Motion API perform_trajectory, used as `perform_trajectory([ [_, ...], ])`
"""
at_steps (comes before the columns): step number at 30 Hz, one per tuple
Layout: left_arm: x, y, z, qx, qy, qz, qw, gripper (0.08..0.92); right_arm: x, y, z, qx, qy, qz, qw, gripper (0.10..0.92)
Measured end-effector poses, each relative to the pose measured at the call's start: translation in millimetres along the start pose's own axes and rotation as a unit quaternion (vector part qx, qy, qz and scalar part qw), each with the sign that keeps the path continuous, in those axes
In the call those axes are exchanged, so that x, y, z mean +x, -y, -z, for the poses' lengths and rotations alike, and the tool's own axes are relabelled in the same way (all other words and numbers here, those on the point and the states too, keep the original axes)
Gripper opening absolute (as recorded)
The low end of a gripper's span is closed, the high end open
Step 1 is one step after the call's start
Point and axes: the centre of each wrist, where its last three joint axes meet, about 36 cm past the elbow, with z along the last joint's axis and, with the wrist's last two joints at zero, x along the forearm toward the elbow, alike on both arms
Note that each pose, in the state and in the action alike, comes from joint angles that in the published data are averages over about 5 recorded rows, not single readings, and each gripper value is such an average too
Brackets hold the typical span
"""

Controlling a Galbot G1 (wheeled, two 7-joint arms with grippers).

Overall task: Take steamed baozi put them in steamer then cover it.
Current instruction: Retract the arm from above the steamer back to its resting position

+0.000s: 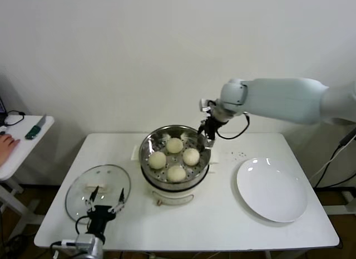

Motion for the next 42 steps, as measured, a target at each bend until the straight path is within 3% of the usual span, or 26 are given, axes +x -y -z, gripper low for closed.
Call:
perform_trajectory([
  [7,-1,0,5,-0.015,0.009,0.002,1.0,0.823,4,-25,-51,-0.023,0.131,-0.1,0.986,0.823],
  [14,1,3,10,-0.029,0.016,0.005,0.999,0.823,-7,-60,-104,-0.084,0.248,-0.197,0.945,0.823],
  [22,1,1,15,-0.069,0.021,0.007,0.997,0.823,-16,-102,-163,-0.167,0.325,-0.296,0.883,0.823],
  [27,2,-3,20,-0.142,0.022,0.016,0.989,0.823,-22,-130,-189,-0.223,0.357,-0.338,0.842,0.823],
  [31,3,-7,23,-0.225,0.018,0.021,0.974,0.823,-31,-157,-209,-0.264,0.371,-0.363,0.813,0.823],
  [35,2,-10,23,-0.315,0.013,0.025,0.949,0.823,-42,-186,-226,-0.301,0.378,-0.39,0.784,0.823],
  [38,-1,-13,21,-0.386,0.008,0.028,0.922,0.823,-49,-210,-239,-0.326,0.381,-0.41,0.762,0.823],
  [42,-7,-20,14,-0.481,0.0,0.03,0.876,0.823,-57,-242,-256,-0.355,0.38,-0.434,0.736,0.823],
])
